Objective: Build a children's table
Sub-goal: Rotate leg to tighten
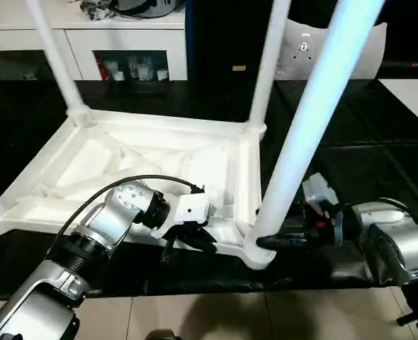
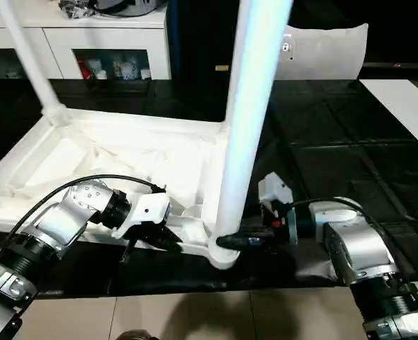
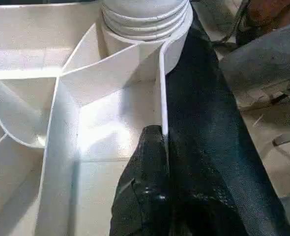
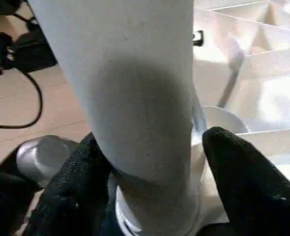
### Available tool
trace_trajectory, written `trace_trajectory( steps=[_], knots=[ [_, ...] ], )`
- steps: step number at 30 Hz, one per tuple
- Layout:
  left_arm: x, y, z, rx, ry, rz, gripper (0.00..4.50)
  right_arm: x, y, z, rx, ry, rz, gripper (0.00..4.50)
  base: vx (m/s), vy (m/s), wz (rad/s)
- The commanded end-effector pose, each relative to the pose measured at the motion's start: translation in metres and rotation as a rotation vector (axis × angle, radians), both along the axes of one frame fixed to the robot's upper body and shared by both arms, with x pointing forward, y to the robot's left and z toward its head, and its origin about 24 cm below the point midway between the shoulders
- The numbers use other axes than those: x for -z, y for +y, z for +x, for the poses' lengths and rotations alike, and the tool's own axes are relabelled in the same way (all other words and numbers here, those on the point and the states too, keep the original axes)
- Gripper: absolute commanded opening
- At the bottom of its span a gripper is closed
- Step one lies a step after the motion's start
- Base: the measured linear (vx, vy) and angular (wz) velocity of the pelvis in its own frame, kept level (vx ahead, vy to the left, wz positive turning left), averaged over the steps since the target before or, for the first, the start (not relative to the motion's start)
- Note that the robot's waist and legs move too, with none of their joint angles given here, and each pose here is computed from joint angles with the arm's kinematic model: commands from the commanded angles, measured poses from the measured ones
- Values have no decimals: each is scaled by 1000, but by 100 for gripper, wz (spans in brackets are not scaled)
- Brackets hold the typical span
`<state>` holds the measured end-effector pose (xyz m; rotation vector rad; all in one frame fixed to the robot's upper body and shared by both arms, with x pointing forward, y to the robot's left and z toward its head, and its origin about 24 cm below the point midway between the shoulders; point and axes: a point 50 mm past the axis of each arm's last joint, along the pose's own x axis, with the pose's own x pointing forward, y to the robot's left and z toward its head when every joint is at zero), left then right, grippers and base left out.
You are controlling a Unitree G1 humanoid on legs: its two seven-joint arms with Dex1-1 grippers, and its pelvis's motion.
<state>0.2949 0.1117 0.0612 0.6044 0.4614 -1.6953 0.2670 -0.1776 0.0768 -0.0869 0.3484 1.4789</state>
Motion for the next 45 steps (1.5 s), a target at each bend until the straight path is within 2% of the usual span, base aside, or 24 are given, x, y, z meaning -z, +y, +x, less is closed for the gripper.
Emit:
trace_trajectory(
  steps=[1,5,6,10,15,19,20,22,23,26,27,29,32,35,36,38,45],
  knots=[
    [-7,-7,0,84,-20,13,0,-3,2,-4,-46,6,-9,277,0,0,0],
    [-7,-6,1,82,-28,9,0,-4,1,-5,-68,22,-14,251,0,0,0],
    [-7,-6,1,81,-29,8,0,-4,1,-5,-68,23,-13,231,0,0,0],
    [-7,-7,1,75,-30,1,0,-5,1,-6,-74,37,0,211,0,0,0],
    [-7,-7,1,36,-11,-35,0,-6,7,-9,-71,62,51,203,0,0,0],
    [-9,-11,2,-47,1,-93,0,-2,19,-9,20,60,83,202,0,0,0],
    [-10,-15,5,-113,-3,-104,0,2,25,-3,103,36,72,202,0,0,0],
    [-10,-17,7,-140,-9,-109,0,4,28,-1,141,25,65,202,0,0,0],
    [-13,-26,14,-265,-26,-145,0,10,37,15,343,-11,49,202,0,0,0],
    [-16,-37,20,-391,-24,-186,0,14,44,27,501,-19,37,199,0,0,0],
    [-16,-37,20,-391,-24,-186,0,14,44,27,501,-19,37,198,0,0,0],
    [-19,-55,30,-554,-44,-227,0,20,52,42,723,-31,14,196,0,0,0],
    [-20,-66,34,-644,-79,-250,0,21,57,49,852,-12,25,195,0,0,0],
    [-21,-73,33,-664,-88,-263,0,20,59,52,902,-9,46,195,0,0,0],
    [-22,-75,32,-662,-86,-266,0,19,59,53,916,-38,40,230,0,0,0],
    [-22,-75,31,-661,-86,-265,0,19,59,53,920,-52,38,264,0,0,0],
    [-21,-63,34,-684,-120,-223,0,13,56,53,920,-75,83,310,0,0,0]
  ],
)
